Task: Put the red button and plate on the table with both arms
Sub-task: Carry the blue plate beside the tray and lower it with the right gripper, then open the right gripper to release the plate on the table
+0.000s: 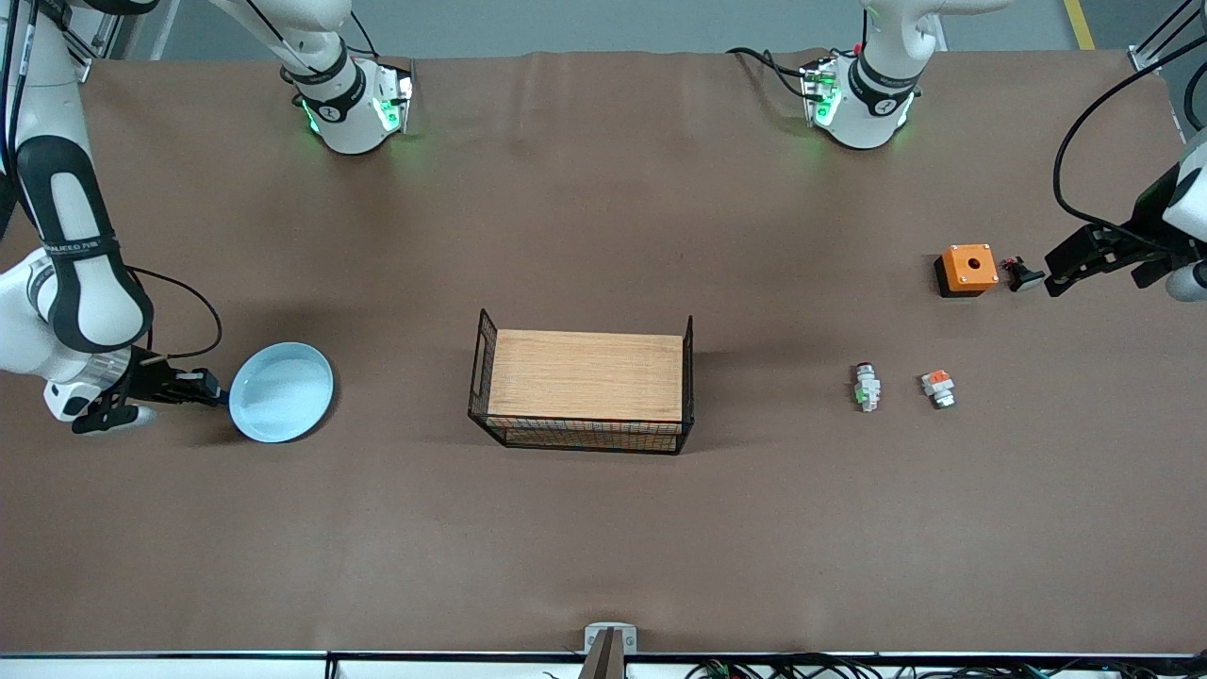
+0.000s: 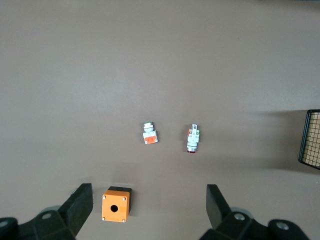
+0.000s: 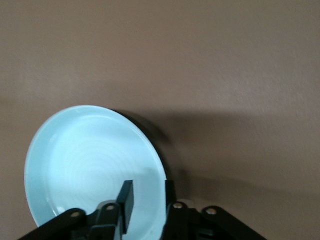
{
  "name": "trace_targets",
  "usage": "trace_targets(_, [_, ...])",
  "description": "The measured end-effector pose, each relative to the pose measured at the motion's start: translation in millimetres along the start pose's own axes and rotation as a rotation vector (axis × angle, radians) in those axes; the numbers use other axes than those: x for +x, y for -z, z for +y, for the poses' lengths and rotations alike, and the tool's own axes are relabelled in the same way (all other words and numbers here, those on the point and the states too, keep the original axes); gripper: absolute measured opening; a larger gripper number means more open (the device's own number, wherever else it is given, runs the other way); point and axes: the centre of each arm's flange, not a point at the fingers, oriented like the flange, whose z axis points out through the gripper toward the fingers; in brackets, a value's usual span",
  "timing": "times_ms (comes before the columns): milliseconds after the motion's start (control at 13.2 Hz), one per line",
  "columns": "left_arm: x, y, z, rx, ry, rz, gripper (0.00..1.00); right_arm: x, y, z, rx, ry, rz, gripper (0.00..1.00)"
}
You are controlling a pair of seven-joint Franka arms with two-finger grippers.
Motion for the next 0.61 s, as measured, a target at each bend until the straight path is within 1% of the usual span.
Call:
trace_targets(76, [0.4, 1.9, -0.5, 0.000, 0.001, 0.004, 1.00, 7.3, 4.2, -7.8, -0.004, 0.017, 0.009, 0.47])
trace_targets(152, [1.0, 5.1, -0.8, -0.001, 0.002, 0.010, 1.00, 14.7, 10.9, -16.6, -0.009, 0.034, 0.020, 0.59])
trace_targets(228, [1.5, 8.6, -0.7, -0.005, 0.003, 0.017, 1.00, 20.5, 19.3, -25.7, -0.012, 0.045, 0.030, 0.69])
trace_targets(304, [1.7, 11.6, 0.3, -0.017, 0.005, 0.020, 1.00, 24.2, 29.0, -34.8, -0.013, 0.045, 0.030, 0.80])
trace_targets(379, [1.2, 14.8, 1.1, -0.026, 0.007, 0.018, 1.00, 26.1, 40.8, -44.1, -0.022, 0.036, 0.011, 0.90])
trace_targets(455, [-0.6, 18.3, 0.9, -0.028, 0.007, 0.004, 1.00, 27.6, 54.3, -54.8, -0.045, 0.020, -0.019, 0.99])
trace_targets(607, [-6.3, 25.9, -0.2, -0.025, 0.008, -0.037, 1.00, 31.2, 85.6, -85.9, -0.101, -0.030, -0.067, 1.00])
